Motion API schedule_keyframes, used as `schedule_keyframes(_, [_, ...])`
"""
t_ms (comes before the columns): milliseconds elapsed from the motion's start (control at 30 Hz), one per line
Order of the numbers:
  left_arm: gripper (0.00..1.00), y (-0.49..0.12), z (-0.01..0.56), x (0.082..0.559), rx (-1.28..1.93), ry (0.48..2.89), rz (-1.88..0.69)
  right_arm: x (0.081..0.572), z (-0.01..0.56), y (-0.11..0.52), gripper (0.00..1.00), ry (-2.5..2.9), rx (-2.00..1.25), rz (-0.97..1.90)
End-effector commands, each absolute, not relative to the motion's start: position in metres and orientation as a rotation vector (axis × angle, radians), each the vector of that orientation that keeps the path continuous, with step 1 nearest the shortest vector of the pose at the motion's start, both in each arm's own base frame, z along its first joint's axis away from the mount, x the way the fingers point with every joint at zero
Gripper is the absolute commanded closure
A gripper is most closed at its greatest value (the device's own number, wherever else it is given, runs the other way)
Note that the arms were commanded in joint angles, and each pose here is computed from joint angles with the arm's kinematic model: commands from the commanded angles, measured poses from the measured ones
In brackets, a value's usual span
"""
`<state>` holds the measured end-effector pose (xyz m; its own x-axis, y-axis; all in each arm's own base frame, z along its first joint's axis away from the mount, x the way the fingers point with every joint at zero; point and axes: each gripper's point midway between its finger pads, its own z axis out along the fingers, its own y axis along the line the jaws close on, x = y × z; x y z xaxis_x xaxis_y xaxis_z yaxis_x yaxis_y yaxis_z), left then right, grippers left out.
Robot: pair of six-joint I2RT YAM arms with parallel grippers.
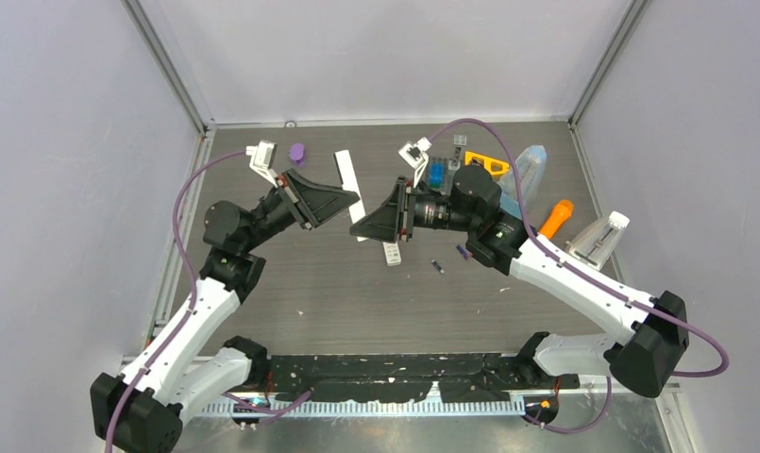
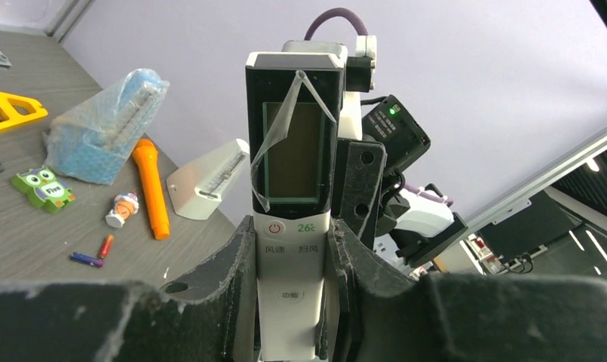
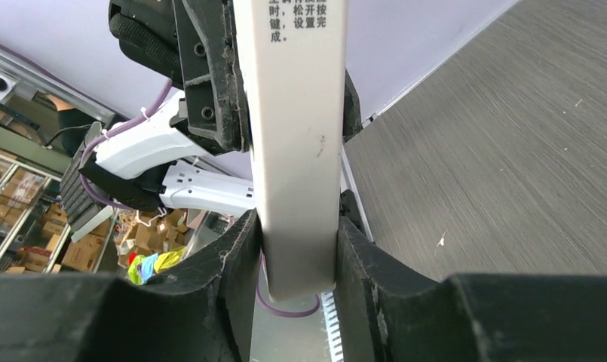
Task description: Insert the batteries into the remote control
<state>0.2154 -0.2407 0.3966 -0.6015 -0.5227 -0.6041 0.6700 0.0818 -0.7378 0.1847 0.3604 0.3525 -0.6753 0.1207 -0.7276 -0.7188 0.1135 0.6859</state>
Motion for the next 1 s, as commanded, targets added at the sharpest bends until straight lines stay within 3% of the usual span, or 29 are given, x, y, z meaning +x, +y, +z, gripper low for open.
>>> schedule_keyframes(0, [0.63, -0.24, 0.417, 0.192, 0.334, 1.374, -1.645, 0.189, 0.36, 0.359, 0.82, 1.721, -0.643, 1.563])
schedule_keyframes(100, [0.4, -0.24, 0.405, 0.189, 0.431, 1.463, -1.536, 0.193, 0.347, 0.349, 0.85, 1.722, -0.752, 1.4])
schedule_keyframes(200, [0.32, -0.236, 0.394, 0.182, 0.552, 1.533, -1.427, 0.191, 0.334, 0.334, 0.85, 1.759, -0.861, 1.253])
schedule_keyframes(467, [0.22, -0.201, 0.366, 0.161, 0.845, 1.658, -1.055, 0.173, 0.33, 0.308, 0.85, 1.682, -1.189, 1.056])
schedule_keyframes(633, [0.19, -0.195, 0.363, 0.149, 0.977, 1.648, -0.995, 0.16, 0.336, 0.298, 0.85, 1.653, -1.294, 1.031])
schedule_keyframes(800, [0.19, -0.203, 0.374, 0.143, 1.003, 1.622, -1.084, 0.152, 0.341, 0.296, 0.86, 1.6, -1.338, 1.024])
schedule_keyframes(967, [0.19, -0.222, 0.393, 0.133, 0.993, 1.58, -1.357, 0.151, 0.347, 0.306, 0.86, 1.535, -1.341, 0.984])
